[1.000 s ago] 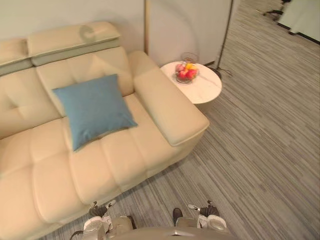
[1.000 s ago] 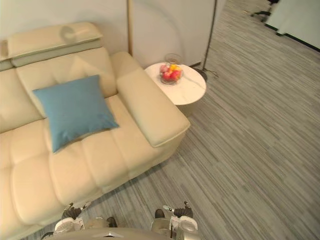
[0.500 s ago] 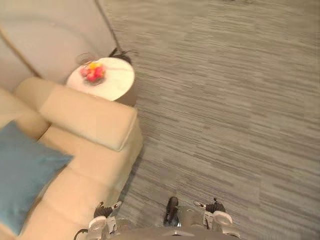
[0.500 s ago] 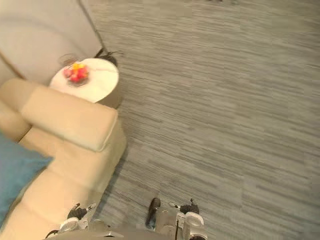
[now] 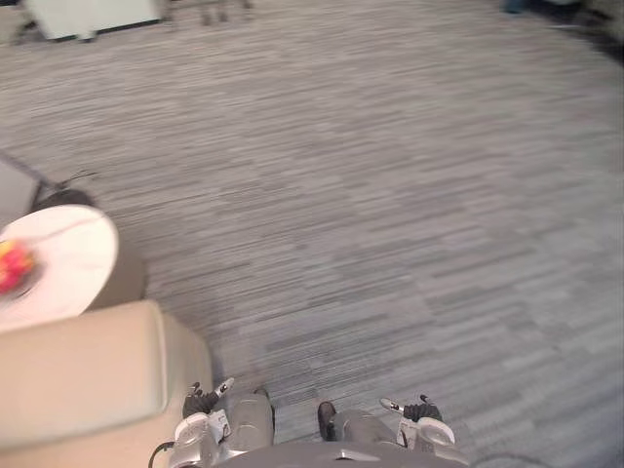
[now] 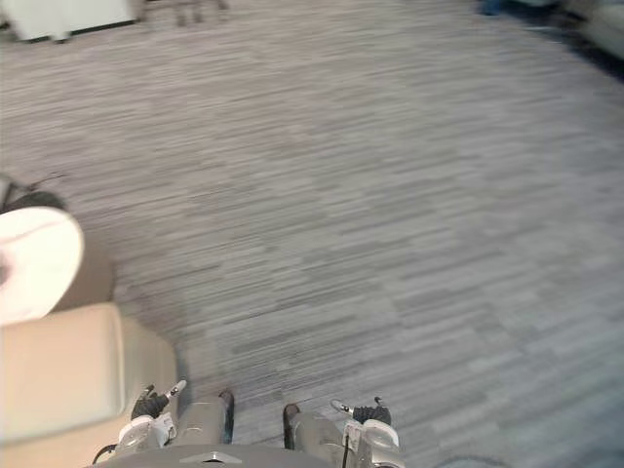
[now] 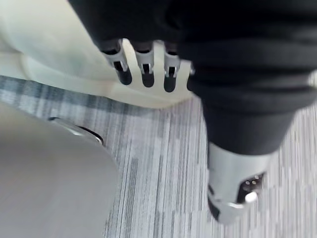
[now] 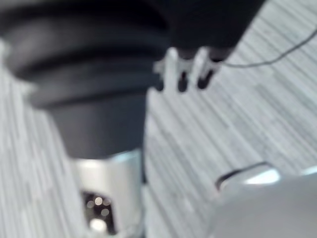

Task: Pick up cushions and gather them together orderly.

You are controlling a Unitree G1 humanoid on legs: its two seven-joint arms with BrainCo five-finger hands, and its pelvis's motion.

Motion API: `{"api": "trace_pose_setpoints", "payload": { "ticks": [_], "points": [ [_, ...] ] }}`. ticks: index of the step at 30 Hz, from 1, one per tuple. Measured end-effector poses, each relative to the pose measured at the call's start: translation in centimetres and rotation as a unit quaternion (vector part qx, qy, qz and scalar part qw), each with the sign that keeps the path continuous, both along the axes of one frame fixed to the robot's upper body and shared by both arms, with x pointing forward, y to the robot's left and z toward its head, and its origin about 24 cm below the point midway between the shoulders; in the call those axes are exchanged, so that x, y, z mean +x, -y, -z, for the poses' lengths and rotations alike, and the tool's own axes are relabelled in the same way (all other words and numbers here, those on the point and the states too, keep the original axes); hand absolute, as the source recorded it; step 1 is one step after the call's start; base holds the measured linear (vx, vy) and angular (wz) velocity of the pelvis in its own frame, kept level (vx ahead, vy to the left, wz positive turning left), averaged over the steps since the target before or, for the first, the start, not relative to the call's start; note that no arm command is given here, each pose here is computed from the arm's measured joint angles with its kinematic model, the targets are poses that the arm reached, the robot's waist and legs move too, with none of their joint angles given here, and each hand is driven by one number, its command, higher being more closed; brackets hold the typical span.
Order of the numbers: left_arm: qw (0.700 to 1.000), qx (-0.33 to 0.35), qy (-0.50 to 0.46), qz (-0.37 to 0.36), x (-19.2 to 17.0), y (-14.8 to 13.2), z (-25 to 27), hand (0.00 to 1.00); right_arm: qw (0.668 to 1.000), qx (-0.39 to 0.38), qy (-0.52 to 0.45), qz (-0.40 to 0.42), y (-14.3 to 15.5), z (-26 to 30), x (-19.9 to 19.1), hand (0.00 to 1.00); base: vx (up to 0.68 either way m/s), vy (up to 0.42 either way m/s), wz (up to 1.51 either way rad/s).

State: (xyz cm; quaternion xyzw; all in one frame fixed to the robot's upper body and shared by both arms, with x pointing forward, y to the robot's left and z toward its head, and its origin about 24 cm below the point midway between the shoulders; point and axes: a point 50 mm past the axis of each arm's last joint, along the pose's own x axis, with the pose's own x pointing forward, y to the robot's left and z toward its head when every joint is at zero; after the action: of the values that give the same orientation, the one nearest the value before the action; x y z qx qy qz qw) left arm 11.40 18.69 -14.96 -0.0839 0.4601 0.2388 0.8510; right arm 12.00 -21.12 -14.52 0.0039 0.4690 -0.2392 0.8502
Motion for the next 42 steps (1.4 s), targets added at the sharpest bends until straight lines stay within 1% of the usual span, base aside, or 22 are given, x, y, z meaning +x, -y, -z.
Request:
{"api": "trace_pose_setpoints", "payload": {
  "ticks": [3,5,8,10,13,17,21,26,29,32,36,42],
  "points": [
    [0.999,0.022,-0.003,0.023,0.0,-1.2,-0.2,0.00,1.000,0.012,0.003,-0.007,-1.1,0.1,0.0,0.00,0.18,0.229,-1.32],
    [0.998,0.027,-0.008,0.052,0.4,-1.1,-0.1,0.00,1.000,0.013,0.009,-0.009,-1.2,0.0,0.7,0.00,0.16,0.148,-1.23],
    [0.997,0.028,-0.018,0.066,0.8,-1.1,0.0,0.00,1.000,0.019,0.012,-0.019,-1.6,-0.1,2.0,0.00,0.19,0.040,-1.11],
    [0.995,0.026,-0.010,0.091,1.8,-0.3,-0.1,0.00,1.000,0.008,0.019,-0.022,-0.9,-0.4,2.8,0.00,0.15,0.005,-0.51],
    [0.992,0.030,-0.010,0.119,2.2,0.3,-0.2,0.00,1.000,-0.004,0.015,-0.020,0.1,-0.5,2.5,0.00,0.10,0.003,-0.34],
    [0.992,0.027,-0.013,0.121,1.8,0.6,-0.1,0.00,1.000,-0.014,0.012,-0.014,0.7,-0.4,1.7,0.00,0.10,-0.018,-0.53],
    [0.990,0.035,0.009,0.139,2.7,0.8,-0.6,0.00,0.999,-0.025,0.036,-0.021,0.3,-1.0,2.3,0.00,0.16,0.108,-1.11],
    [0.989,0.032,0.027,0.139,3.3,1.1,-1.0,0.00,0.999,-0.030,0.031,-0.015,0.5,-1.0,2.0,0.00,0.22,0.175,-0.83],
    [0.989,0.034,0.026,0.144,3.2,1.0,-0.9,0.00,0.999,-0.024,0.025,-0.010,0.1,-0.7,1.6,0.00,0.39,0.267,-0.86],
    [0.988,0.039,0.028,0.144,3.3,0.7,-1.0,0.00,1.000,-0.009,0.006,0.012,-0.5,-0.1,0.0,0.00,0.44,0.257,-0.26],
    [0.986,0.044,0.011,0.163,2.8,0.7,-0.7,0.00,1.000,-0.009,0.021,-0.005,-0.4,-0.5,0.8,0.00,0.43,0.144,-0.27],
    [0.984,0.045,0.000,0.171,2.5,0.8,-0.6,0.00,0.999,-0.015,0.047,-0.019,-0.3,-1.2,1.8,0.00,0.46,-0.044,-0.05]
  ]
}}
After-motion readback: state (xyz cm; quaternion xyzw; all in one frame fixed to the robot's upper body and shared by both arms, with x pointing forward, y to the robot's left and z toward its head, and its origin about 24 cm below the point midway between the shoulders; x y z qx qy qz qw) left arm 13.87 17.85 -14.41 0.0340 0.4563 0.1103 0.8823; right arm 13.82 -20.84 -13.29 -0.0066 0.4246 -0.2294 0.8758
